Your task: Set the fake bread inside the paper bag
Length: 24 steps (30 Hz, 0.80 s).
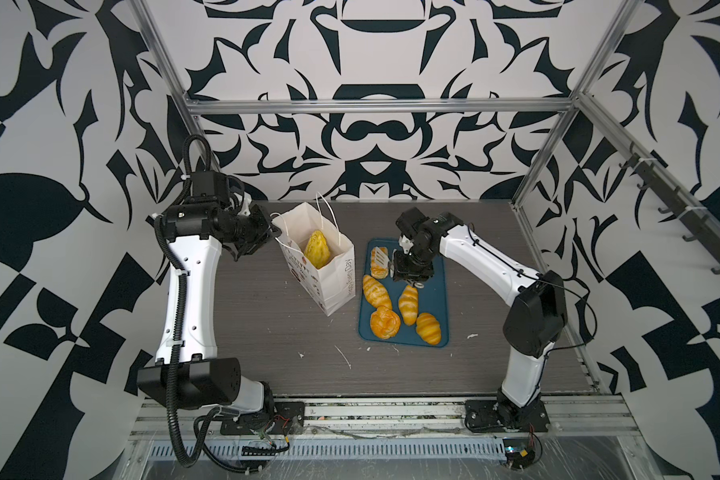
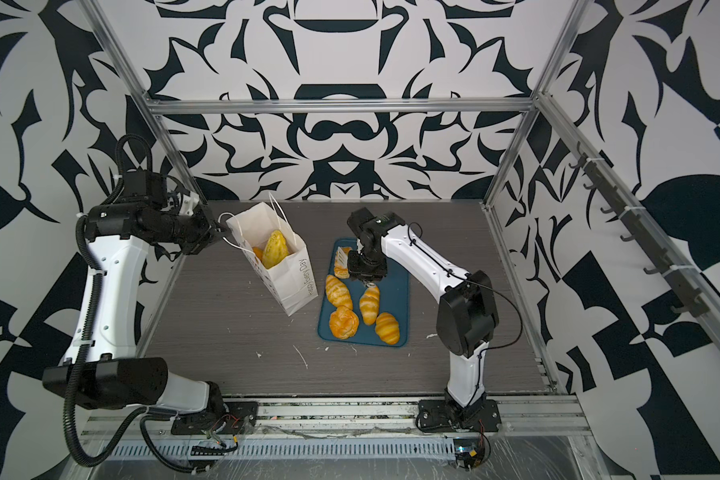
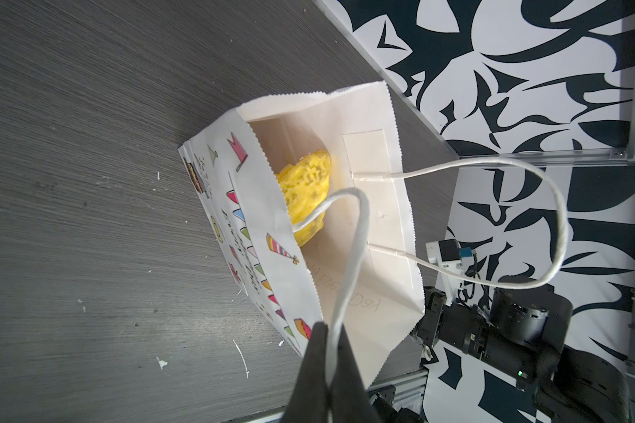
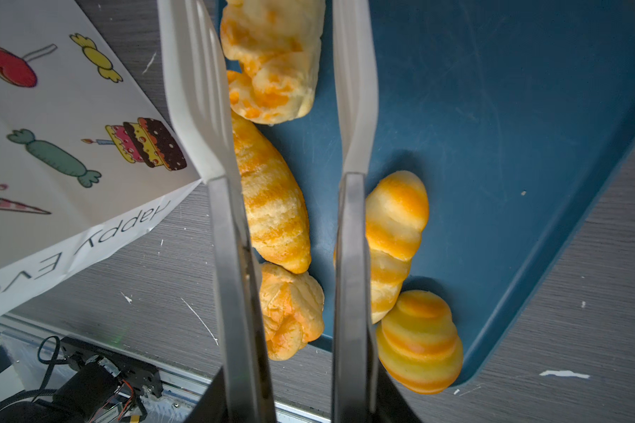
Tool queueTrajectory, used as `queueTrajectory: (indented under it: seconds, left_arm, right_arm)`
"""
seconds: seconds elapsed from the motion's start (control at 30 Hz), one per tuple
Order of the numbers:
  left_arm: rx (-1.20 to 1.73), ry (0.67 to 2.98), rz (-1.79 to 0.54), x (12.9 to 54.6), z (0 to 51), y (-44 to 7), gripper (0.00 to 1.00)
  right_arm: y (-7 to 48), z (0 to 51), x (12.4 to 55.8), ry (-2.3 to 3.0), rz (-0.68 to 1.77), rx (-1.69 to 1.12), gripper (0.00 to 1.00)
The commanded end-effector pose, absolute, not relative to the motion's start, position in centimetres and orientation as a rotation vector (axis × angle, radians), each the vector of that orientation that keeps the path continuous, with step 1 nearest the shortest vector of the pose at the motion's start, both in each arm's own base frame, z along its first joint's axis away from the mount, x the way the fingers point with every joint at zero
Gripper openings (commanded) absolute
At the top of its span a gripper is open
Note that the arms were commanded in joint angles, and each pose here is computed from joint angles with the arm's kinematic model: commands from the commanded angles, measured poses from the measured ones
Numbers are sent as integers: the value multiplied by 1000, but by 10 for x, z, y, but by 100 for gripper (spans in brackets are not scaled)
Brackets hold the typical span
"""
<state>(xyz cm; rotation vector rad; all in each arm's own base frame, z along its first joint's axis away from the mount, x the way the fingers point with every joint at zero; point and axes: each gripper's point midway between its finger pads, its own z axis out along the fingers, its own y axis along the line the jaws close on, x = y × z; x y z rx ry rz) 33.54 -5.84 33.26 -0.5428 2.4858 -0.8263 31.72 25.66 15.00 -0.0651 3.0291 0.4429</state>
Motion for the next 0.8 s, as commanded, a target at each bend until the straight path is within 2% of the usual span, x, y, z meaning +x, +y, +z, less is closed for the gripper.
queueTrajectory:
  seconds: [0.0,0.77]
  left_arm:
    - [-554,2494,-834,334,333,-58,0]
    - [-560,2496,-828,334,330,-56,0]
  right_arm:
    - [266,156,317,3007,481,-77,45]
    - [279,146,309,3042,443,-125,45]
